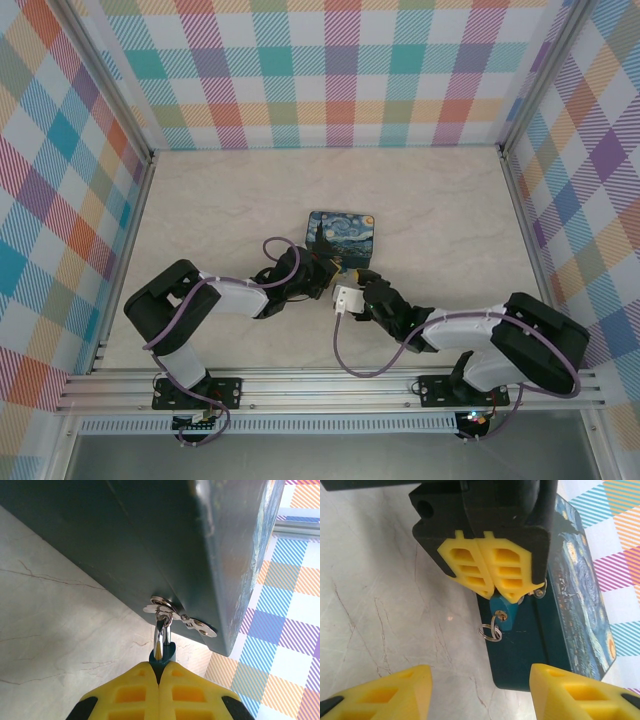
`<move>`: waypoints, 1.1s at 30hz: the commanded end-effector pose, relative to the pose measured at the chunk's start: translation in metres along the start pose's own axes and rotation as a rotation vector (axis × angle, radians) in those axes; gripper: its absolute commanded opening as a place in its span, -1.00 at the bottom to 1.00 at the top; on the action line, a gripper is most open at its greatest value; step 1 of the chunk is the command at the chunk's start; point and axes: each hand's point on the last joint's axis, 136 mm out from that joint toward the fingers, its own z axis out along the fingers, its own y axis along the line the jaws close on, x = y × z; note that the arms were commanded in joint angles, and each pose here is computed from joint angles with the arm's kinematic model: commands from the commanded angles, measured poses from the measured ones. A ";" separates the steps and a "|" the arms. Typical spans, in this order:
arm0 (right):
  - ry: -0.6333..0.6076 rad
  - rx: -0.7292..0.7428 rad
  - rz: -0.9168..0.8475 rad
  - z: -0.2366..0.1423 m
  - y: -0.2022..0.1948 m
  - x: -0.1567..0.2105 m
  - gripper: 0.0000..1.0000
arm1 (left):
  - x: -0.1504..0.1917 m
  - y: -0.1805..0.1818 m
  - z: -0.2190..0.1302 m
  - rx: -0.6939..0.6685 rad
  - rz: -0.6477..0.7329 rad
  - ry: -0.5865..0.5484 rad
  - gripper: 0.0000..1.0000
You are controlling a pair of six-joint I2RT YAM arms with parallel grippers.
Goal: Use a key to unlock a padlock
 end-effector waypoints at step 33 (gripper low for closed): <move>-0.071 0.067 0.110 0.028 -0.027 -0.023 -0.68 | 0.002 -0.025 -0.008 0.062 -0.010 0.007 -1.00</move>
